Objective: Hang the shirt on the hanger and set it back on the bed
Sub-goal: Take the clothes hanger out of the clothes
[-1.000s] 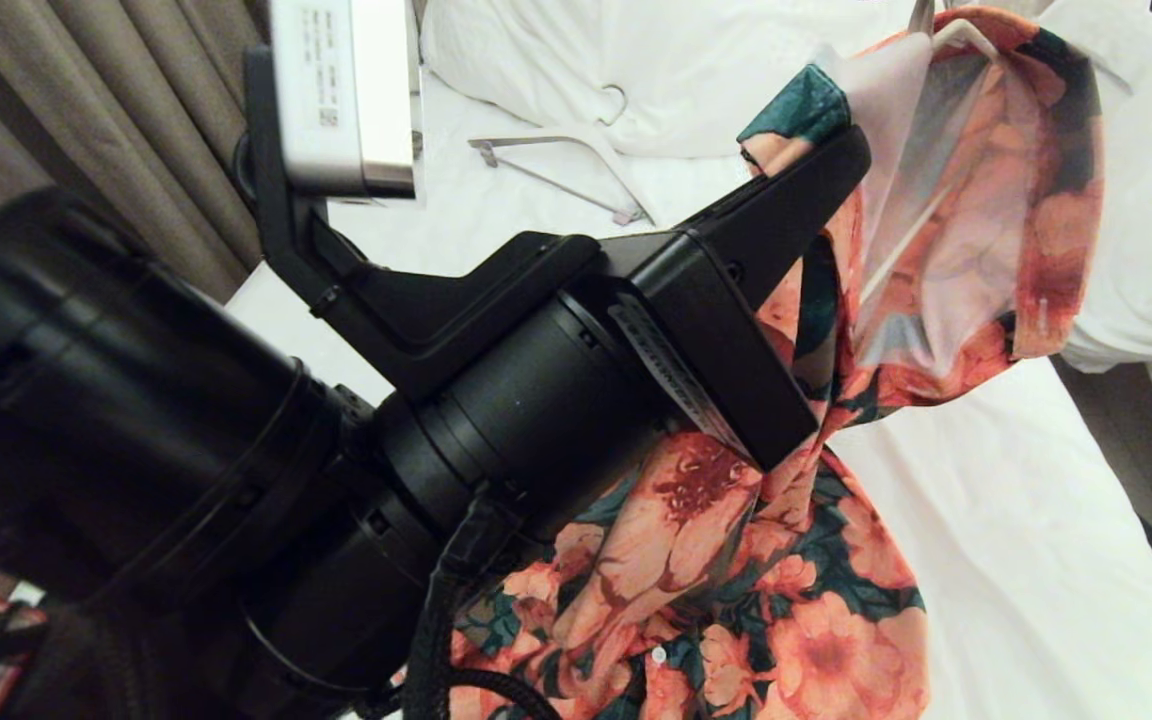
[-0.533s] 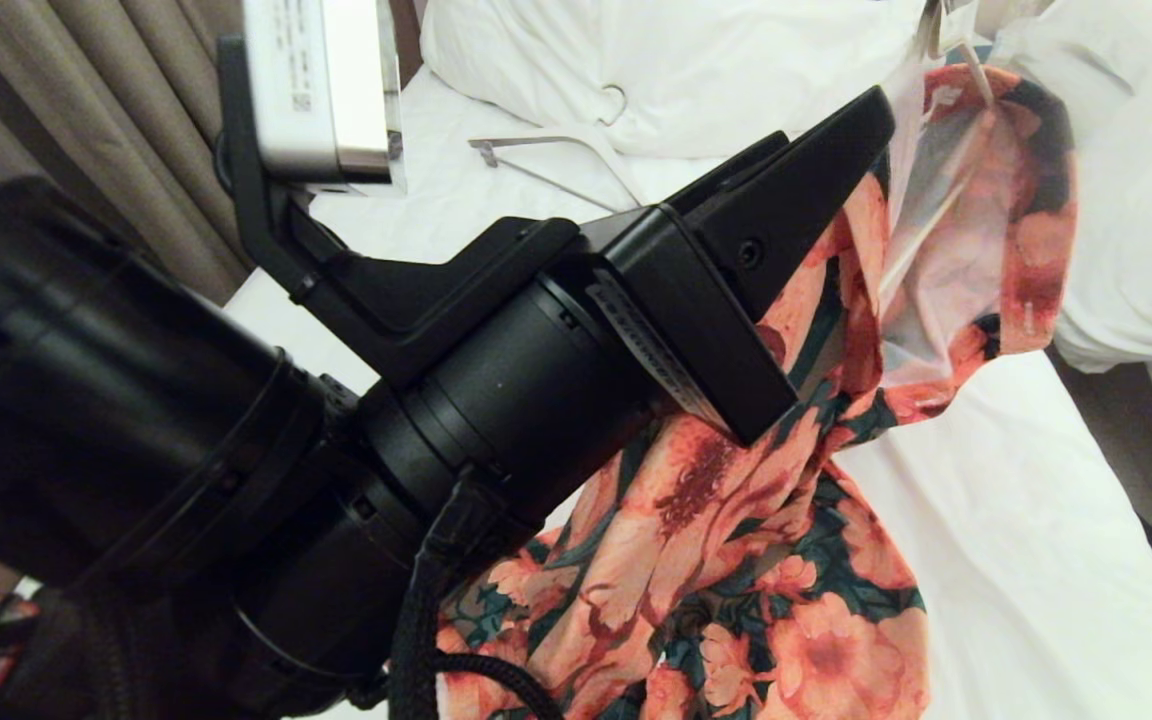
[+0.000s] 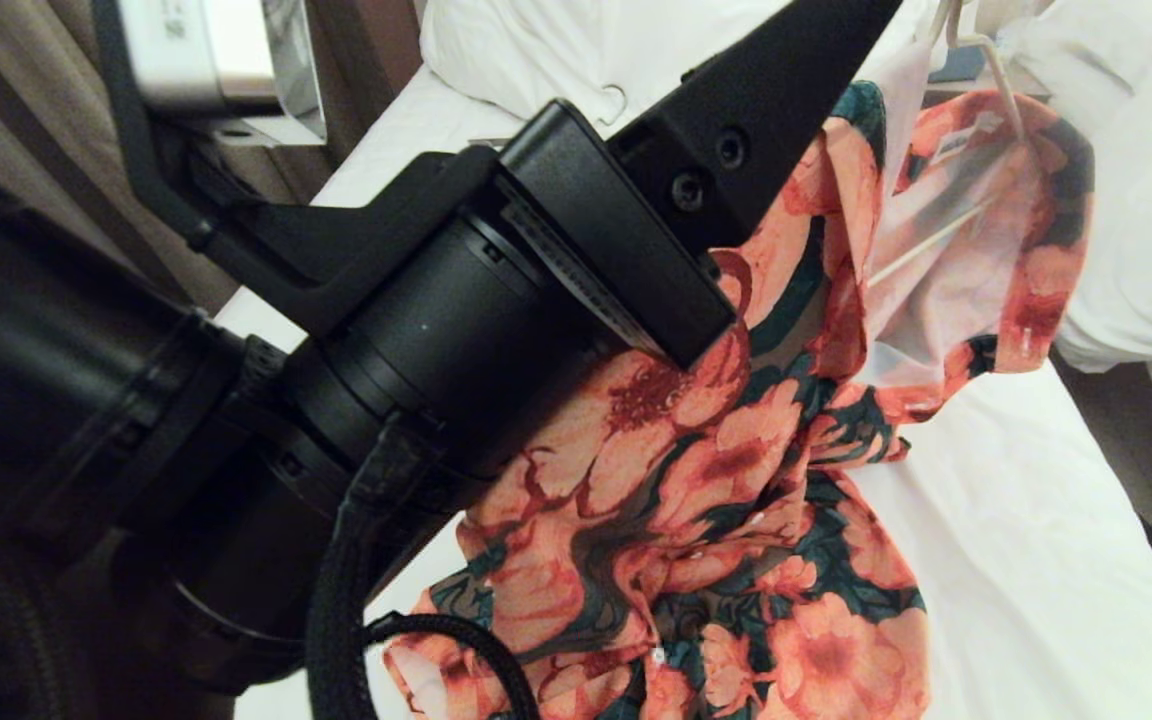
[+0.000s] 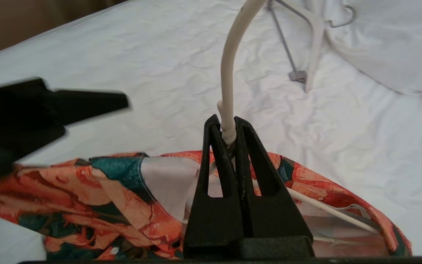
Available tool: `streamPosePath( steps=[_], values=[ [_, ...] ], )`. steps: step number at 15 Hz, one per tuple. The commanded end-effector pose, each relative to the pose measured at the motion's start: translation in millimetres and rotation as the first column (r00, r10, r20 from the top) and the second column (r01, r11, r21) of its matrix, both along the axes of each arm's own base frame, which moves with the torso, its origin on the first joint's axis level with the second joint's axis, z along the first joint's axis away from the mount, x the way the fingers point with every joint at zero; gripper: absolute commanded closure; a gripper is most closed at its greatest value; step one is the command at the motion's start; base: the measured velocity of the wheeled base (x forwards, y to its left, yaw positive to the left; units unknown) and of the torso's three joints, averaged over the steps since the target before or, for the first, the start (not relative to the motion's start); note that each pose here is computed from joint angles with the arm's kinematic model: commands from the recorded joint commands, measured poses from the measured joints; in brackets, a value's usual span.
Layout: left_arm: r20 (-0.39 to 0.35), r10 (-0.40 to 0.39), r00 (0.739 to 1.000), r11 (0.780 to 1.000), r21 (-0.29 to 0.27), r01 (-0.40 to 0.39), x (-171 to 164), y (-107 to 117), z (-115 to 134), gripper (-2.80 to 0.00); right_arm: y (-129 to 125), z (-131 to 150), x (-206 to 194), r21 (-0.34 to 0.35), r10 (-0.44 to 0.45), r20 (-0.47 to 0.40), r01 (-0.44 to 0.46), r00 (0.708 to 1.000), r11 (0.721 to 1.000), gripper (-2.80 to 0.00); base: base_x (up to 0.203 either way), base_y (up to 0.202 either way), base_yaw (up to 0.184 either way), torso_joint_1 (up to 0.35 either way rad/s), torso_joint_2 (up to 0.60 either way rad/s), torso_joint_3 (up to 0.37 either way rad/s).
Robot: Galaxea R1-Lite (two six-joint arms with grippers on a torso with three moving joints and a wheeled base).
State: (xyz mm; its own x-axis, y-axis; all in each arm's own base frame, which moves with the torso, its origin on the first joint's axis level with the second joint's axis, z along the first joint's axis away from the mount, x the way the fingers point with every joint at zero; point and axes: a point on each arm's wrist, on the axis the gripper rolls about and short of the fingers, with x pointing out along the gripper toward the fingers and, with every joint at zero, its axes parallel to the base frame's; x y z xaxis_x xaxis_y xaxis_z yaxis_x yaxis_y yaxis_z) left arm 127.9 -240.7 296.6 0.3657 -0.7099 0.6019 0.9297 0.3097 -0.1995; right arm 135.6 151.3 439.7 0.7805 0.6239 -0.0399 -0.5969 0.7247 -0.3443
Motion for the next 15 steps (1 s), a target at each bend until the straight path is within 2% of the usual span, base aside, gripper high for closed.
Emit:
streamPosePath(
  steps=[1,4,7,9,11,13,14,15],
  values=[
    [0.02,0.028,0.999,0.999,-0.039,-0.027,2.4,11.2,10.2,-2.8,-4.0,0.2,4.5,-0.001,-0.03,0.004,0.03,1.0,1.0,0.0,0.0,0.0,0.0,0.0,0.0,0.0],
    [0.032,0.065,0.997,0.996,-0.06,-0.063,10.3,16.7,16.6,-2.8,-12.2,-0.3,13.4,-0.001,-0.089,0.003,0.089,0.996,0.996,0.0,0.0,0.0,0.0,0.0,0.0,0.0],
    [0.048,0.174,0.984,0.985,-0.009,-0.174,30.1,25.3,18.0,-2.8,-20.5,-1.1,23.0,-0.001,-0.15,-0.002,0.15,0.989,0.989,0.0,0.0,0.0,0.0,0.0,0.0,0.0],
    [0.056,0.272,0.961,0.961,0.041,-0.274,44.1,38.3,27.7,-2.8,-26.3,-0.6,27.4,0.002,-0.185,-0.001,0.185,0.983,0.983,0.0,0.0,0.0,0.0,0.0,0.0,0.0],
    [0.043,0.337,0.941,0.936,0.093,-0.34,49.7,56.0,37.3,-2.8,-31.5,-0.6,32.2,0.002,-0.215,-0.002,0.215,0.977,0.977,0.0,0.0,0.0,0.0,0.0,0.0,0.0],
    [0.04,0.368,0.929,0.924,0.096,-0.37,44.9,73.2,49.9,-2.8,-33.3,-0.7,33.7,0.002,-0.229,-0.003,0.229,0.973,0.973,0.0,0.0,0.0,0.0,0.0,0.0,0.0],
    [0.042,0.378,0.925,0.921,0.088,-0.381,43.7,77.5,52.4,0.0,-33.7,-0.2,33.1,0.003,-0.23,0.0,0.23,0.973,0.973,0.0,0.0,0.0,0.0,0.0,0.0,0.0],
    [0.048,0.387,0.921,0.918,0.077,-0.389,42.2,82.0,55.5,0.0,-33.8,0.0,33.0,0.002,-0.232,0.001,0.232,0.973,0.973,0.0,0.0,0.0,0.0,0.0,0.0,0.0]
  ],
)
